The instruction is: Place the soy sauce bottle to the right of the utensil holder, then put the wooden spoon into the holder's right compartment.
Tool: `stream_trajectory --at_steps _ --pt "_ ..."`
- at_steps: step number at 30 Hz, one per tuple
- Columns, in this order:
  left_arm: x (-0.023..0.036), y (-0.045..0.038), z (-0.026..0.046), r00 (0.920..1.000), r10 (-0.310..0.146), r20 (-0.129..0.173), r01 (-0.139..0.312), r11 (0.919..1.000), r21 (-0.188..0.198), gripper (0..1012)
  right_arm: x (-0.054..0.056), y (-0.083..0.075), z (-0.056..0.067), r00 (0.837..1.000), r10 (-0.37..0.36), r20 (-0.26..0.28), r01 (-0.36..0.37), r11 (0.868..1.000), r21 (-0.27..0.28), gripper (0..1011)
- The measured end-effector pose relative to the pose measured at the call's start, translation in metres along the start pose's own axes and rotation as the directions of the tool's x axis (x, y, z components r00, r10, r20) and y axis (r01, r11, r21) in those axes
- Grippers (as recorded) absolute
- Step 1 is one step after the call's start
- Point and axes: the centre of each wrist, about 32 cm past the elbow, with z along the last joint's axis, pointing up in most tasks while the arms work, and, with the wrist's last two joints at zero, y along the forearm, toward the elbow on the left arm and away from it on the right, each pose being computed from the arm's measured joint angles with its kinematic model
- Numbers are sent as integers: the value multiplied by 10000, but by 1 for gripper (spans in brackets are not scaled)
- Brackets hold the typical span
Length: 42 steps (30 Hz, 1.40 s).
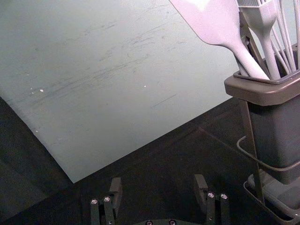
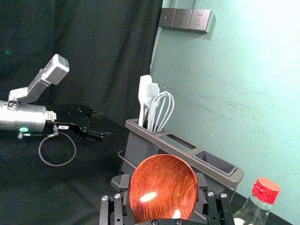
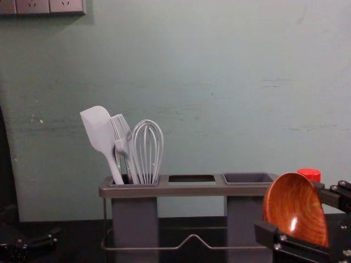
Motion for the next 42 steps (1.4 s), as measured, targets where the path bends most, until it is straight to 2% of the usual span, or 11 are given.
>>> stream_trajectory --at_steps 12,15,17,18,21,22,24,27,30,36,42 --pt "0 0 0 10000 0 0 0 10000 2 1005 2 3 9 10000 33 -17 -33 10000 -37 837" --pt "0 0 0 10000 0 0 0 10000 -1 1005 11 1 4 9999 -122 -6 122 9997 229 837" --pt "0 0 0 10000 0 -1 0 10000 -1 1005 27 4 2 9993 -363 80 357 9970 693 836" --pt "0 0 0 10000 0 0 0 10000 -1 1005 45 14 5 9984 -536 150 516 9924 1114 836" --pt "0 0 0 10000 0 0 0 10000 0 1005 81 38 8 9963 -786 349 713 9816 1771 837" --pt "0 0 0 10000 0 0 0 10000 0 1005 110 61 9 9938 -982 519 842 9709 2240 837" --pt "0 0 0 10000 1 0 -1 10000 0 1005 137 90 8 9907 -1160 715 929 9587 2690 836" --pt "0 0 0 10000 0 0 0 10000 -1 1005 224 171 31 9833 -1417 1144 931 9311 3528 837" --pt "0 0 0 10000 0 0 0 10000 0 1005 312 257 58 9790 -1476 1404 806 9136 3985 837" --pt "0 0 0 10000 0 -1 0 10000 -1 1005 500 442 105 9790 -1274 1590 456 8977 4382 837" --pt "0 0 0 10000 0 0 0 10000 -1 1005 738 711 145 9820 -999 1602 119 8797 4755 836"
